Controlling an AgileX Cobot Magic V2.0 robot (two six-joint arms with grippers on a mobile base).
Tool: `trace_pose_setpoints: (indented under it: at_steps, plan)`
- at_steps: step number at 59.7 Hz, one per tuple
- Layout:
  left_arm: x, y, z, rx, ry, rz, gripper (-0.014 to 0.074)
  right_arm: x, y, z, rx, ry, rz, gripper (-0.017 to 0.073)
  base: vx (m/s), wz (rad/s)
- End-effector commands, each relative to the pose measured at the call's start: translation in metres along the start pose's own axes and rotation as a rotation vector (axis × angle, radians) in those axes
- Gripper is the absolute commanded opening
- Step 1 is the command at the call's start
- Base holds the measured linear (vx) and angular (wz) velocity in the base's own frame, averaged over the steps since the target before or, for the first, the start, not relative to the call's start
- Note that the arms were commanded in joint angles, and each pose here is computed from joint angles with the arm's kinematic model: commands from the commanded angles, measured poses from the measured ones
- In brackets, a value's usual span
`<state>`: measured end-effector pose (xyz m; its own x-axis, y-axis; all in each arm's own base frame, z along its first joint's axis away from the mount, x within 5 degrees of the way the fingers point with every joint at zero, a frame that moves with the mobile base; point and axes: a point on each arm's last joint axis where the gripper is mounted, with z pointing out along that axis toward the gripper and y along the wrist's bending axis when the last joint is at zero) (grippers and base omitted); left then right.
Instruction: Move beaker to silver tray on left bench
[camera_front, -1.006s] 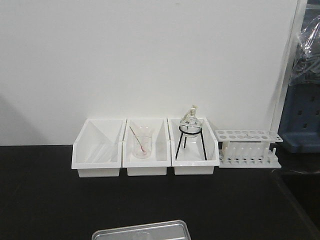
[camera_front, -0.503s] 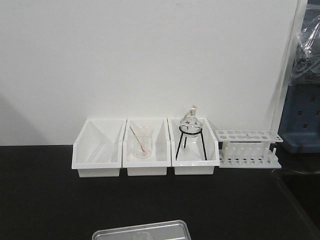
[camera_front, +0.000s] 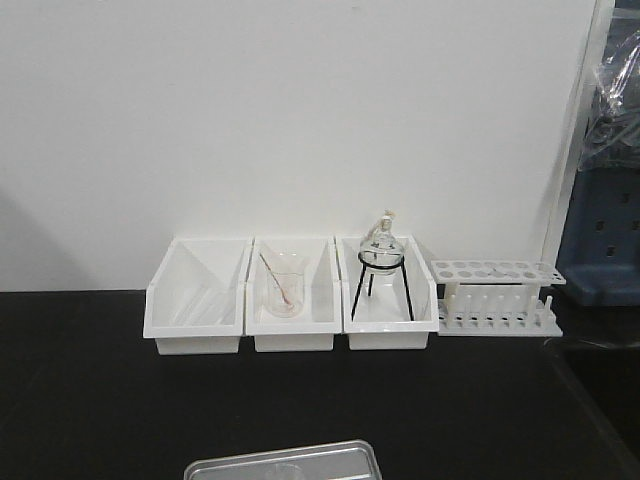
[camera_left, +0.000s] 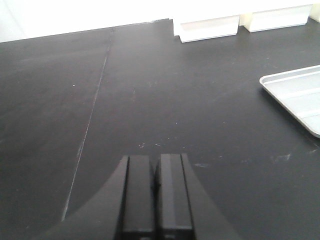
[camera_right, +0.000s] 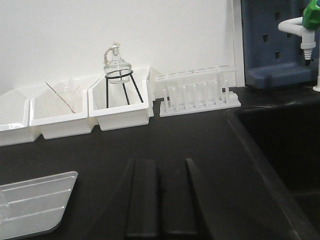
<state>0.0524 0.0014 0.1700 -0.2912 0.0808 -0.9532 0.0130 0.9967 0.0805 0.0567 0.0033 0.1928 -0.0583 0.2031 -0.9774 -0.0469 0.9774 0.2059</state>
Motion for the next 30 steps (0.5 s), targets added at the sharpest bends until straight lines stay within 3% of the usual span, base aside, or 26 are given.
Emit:
trace_pose_setpoints:
  at_steps: [1,30]
  plan:
    - [-0.0008,-0.0007,0.0016,0.006,-0.062,-0.003,0.0001,-0.0052,0.0009,-0.0009,-0.013,-0.078,-0.006,-0.0011,0.00,0.00]
    - [-0.0008,-0.0007,0.0016,0.006,-0.062,-0.003,0.0001,-0.0052,0.0009,-0.0009,-0.013,-0.078,-0.006,-0.0011,0.00,0.00]
